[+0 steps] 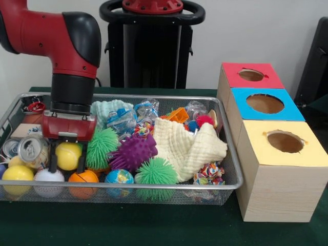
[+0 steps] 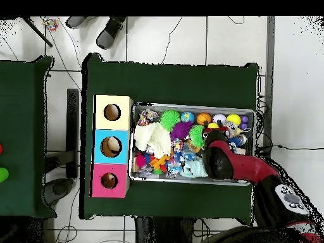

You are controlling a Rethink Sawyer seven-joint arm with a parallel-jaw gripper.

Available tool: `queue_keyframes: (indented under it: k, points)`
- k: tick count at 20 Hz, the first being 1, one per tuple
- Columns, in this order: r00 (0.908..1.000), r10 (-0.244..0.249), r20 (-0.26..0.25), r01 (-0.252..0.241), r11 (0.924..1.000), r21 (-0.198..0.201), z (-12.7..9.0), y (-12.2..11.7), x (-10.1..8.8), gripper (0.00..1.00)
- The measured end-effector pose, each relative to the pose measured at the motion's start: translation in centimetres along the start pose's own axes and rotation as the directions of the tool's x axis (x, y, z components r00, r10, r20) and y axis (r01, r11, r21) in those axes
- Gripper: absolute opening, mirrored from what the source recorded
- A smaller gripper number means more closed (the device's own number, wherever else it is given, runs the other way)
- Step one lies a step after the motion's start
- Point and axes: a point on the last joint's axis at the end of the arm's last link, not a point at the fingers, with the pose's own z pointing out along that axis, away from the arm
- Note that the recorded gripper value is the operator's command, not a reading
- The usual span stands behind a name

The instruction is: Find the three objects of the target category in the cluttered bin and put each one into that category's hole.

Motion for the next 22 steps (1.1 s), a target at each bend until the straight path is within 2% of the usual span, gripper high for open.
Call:
queue_keyframes:
  k: [5, 16, 20, 22]
  points:
    - [0.9999, 0.013, 0.004, -0.013, 0.9999, -0.007, -0.07, 0.03, 0.23, 1.00]
    - [1.0000, 0.007, -0.005, -0.007, 1.0000, -0.006, -0.30, 0.34, 0.32, 1.00]
    - [0.9994, 0.007, -0.034, -0.007, 1.0000, 0.001, -0.71, 0.69, 0.55, 1.00]
    - [0.9978, 0.012, -0.065, -0.012, 0.9999, 0.002, -0.92, 0.89, 0.76, 1.00]
